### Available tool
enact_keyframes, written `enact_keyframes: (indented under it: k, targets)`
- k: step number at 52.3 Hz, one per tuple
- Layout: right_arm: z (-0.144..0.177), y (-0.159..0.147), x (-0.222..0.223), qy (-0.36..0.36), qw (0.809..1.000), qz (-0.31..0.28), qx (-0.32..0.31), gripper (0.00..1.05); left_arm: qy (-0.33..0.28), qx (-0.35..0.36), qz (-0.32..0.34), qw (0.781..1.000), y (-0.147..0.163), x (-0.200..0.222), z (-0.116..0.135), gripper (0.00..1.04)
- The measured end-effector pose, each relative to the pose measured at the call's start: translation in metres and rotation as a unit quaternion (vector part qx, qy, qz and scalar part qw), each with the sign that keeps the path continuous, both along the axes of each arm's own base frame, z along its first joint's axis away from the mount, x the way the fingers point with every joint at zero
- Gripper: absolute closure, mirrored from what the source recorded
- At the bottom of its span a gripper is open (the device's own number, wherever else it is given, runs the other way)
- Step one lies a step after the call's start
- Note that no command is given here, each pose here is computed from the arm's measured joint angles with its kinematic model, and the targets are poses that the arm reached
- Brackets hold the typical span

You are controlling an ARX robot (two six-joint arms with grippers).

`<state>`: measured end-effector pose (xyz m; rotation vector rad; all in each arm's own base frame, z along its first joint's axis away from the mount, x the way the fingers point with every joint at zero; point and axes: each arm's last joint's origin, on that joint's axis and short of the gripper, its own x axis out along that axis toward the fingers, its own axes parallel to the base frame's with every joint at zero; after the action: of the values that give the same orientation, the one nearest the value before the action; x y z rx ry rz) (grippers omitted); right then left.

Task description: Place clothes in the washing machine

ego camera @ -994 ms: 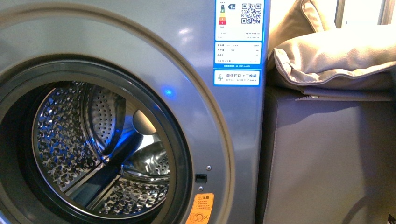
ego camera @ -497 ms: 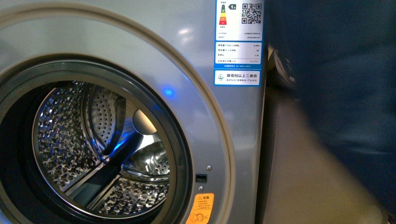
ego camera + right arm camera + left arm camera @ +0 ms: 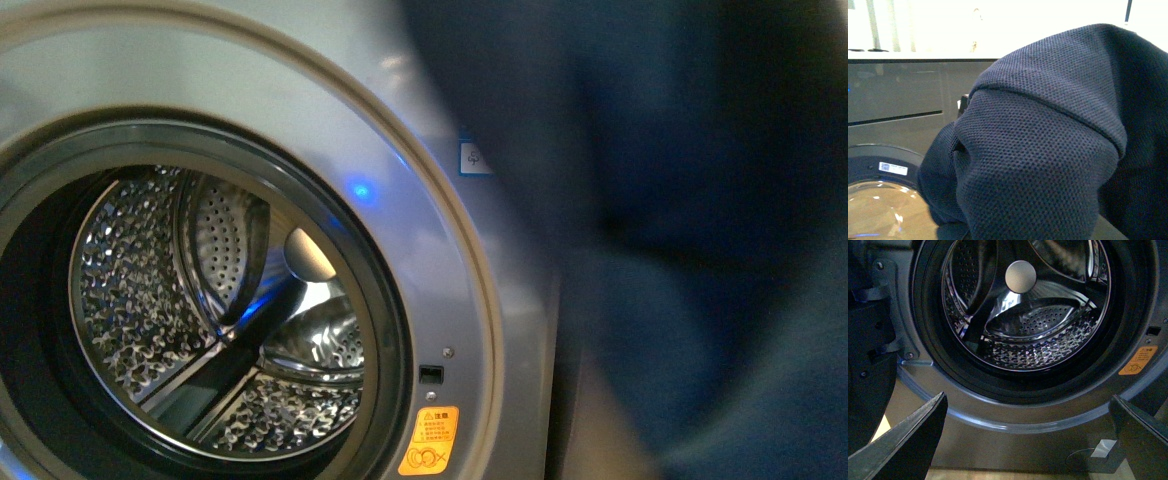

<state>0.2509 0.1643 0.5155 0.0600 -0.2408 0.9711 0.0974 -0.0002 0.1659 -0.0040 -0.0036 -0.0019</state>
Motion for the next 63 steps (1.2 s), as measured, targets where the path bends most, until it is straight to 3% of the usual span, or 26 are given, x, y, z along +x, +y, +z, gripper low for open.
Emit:
enact_keyframes:
  k: [11, 57, 60, 63]
  targets:
    - [-0.0005, 0.0062, -0.0022, 0.01, 1.0, 0.027, 0.009, 0.91, 0.0, 0.0, 0.0, 1.0, 0.0, 0.0, 0.0, 0.07]
    - [-0.0005, 0.0035, 0.0003, 0.018, 0.999, 0.022, 0.016, 0.91, 0.0, 0.0, 0.0, 1.0, 0.0, 0.0, 0.0, 0.07]
    - [-0.0005, 0.0035, 0.0003, 0.018, 0.999, 0.022, 0.016, 0.91, -0.009, -0.016, -0.019, 1.0, 0.001, 0.0005, 0.0017, 0.07]
    - [-0.0005, 0.0035, 0.0004, 0.018, 0.999, 0.022, 0.016, 0.91, -0.028, -0.053, -0.09, 0.994, 0.0008, 0.0017, 0.0072, 0.07]
